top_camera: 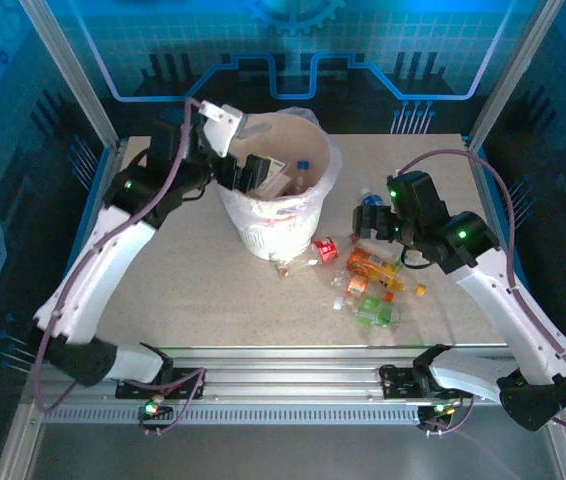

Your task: Put the plastic bottles in the bin

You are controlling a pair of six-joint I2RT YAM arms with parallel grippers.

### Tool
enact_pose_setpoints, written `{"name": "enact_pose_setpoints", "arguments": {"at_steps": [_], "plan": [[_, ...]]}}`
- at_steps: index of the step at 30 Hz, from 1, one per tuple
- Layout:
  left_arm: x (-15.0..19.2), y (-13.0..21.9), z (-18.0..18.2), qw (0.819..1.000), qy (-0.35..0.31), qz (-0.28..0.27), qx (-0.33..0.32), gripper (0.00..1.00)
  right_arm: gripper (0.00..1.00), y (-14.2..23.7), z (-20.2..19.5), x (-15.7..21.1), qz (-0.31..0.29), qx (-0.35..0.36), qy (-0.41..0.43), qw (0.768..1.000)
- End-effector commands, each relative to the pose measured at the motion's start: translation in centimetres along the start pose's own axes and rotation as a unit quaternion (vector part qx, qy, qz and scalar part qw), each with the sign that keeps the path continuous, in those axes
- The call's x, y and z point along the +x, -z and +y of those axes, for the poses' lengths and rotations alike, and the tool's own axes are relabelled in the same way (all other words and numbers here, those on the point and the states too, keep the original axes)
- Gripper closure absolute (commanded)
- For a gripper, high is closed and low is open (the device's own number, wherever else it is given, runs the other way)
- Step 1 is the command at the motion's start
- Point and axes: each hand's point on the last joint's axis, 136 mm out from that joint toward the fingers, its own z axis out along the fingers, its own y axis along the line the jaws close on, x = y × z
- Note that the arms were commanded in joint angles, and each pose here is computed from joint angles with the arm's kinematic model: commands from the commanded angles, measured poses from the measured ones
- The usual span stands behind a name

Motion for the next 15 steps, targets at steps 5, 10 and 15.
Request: {"name": "enact_pose_setpoints", "arguments": {"at_steps": [5,10,15], "plan": [[2.9,3.0,-7.0,0.997,-0.027,-0.056,0.050,0.01,0.00,-0.5,-3.6,1.6,0.031,0.070,-0.024,0.997],[6.1,4.1,-12.9,0.984,-0.088,-0.081,0.135,0.01,0.00,-1.1,-7.4,3.0,0.064,0.117,-0.067,0.989],[10.5,3.2,-19.0,0.954,-0.183,-0.087,0.221,0.01,0.00,-1.8,-11.1,4.2,0.080,0.132,-0.132,0.979]]}}
